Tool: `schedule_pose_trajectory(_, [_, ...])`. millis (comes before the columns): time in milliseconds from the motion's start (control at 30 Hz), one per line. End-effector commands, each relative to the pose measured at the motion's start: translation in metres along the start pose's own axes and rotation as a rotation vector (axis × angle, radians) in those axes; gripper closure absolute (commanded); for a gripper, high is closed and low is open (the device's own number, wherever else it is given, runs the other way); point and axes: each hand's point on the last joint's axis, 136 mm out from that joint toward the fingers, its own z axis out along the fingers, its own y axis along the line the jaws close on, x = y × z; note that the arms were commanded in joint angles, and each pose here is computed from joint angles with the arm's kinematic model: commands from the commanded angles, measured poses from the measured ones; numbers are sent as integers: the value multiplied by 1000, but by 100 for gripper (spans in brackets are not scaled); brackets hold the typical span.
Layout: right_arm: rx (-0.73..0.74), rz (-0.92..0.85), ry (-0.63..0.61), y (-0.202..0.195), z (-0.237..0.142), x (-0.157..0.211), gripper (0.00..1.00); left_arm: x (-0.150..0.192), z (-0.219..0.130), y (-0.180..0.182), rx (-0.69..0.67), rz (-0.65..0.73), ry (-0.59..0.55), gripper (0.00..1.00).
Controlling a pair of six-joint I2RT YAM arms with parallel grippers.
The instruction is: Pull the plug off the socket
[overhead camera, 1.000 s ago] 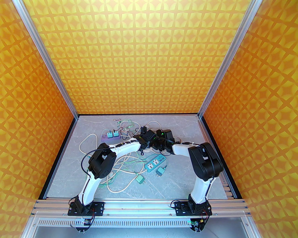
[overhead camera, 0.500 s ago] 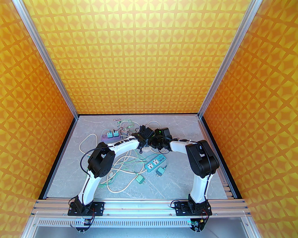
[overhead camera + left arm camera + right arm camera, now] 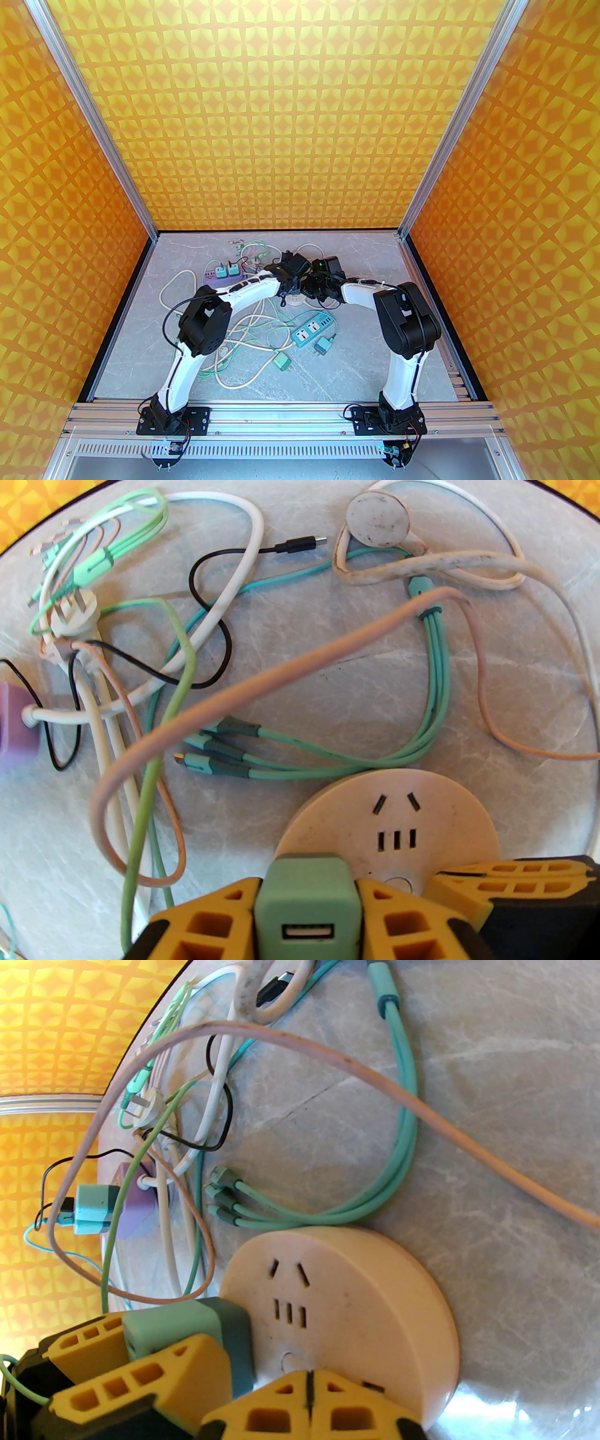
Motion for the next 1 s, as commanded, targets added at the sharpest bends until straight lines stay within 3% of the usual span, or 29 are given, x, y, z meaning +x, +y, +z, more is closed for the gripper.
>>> schedule_pose_trajectory(0, [258, 64, 106, -72, 14, 42, 100, -4, -12, 0, 69, -47, 16, 72])
schedule_pose_trajectory(233, [267, 54, 121, -70, 17, 45, 100, 11, -6, -24, 42, 73, 46, 74])
schedule_pose_trajectory(533, [267, 44, 135, -66, 22, 49, 100, 13, -12, -38, -67, 224, 2, 73])
schedule_pose_trajectory(967, [278, 42, 137, -69, 22, 51, 100, -2, -19, -2, 71, -43, 46, 75])
